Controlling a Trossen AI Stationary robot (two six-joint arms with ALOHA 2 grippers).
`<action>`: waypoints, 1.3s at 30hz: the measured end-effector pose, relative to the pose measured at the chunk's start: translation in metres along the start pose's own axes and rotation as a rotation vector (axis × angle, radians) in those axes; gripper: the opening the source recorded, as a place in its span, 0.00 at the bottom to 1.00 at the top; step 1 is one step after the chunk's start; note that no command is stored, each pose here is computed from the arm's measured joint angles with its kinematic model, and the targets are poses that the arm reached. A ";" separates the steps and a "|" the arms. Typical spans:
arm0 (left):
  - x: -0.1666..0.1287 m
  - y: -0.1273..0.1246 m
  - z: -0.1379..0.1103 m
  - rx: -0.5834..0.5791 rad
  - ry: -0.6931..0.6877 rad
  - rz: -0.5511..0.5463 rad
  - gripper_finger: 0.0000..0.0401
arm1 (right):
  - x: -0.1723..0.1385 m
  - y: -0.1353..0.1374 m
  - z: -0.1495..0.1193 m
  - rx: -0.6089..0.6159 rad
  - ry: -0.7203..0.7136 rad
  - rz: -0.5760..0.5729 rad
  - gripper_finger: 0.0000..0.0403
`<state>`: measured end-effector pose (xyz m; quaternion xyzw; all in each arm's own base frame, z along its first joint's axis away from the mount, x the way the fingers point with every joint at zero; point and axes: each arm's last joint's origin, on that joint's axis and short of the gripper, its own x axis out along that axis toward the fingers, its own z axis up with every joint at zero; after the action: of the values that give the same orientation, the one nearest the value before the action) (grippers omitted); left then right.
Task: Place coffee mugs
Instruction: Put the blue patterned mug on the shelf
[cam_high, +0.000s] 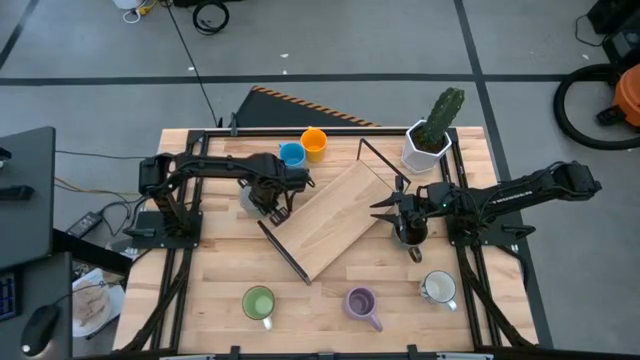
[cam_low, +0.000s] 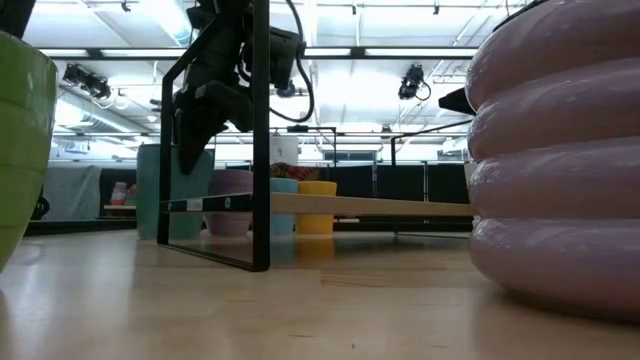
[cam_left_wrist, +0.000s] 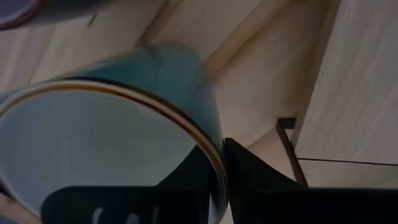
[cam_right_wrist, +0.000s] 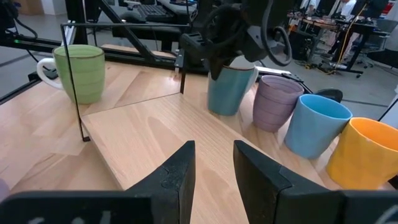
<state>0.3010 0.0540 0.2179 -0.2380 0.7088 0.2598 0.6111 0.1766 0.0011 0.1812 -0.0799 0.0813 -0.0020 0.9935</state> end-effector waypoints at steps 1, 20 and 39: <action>0.000 0.000 0.000 -0.002 0.005 -0.010 0.08 | 0.000 0.000 0.000 0.000 0.000 -0.001 0.28; -0.055 -0.012 -0.004 -0.048 -0.065 -0.103 0.08 | 0.000 0.000 -0.001 0.006 0.008 -0.004 0.28; -0.130 -0.059 0.044 0.024 -0.438 -0.278 0.08 | 0.001 -0.006 0.018 0.014 0.221 -0.073 0.28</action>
<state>0.3912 0.0413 0.3368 -0.2639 0.5230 0.2102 0.7827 0.1804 -0.0018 0.1998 -0.0750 0.1872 -0.0474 0.9783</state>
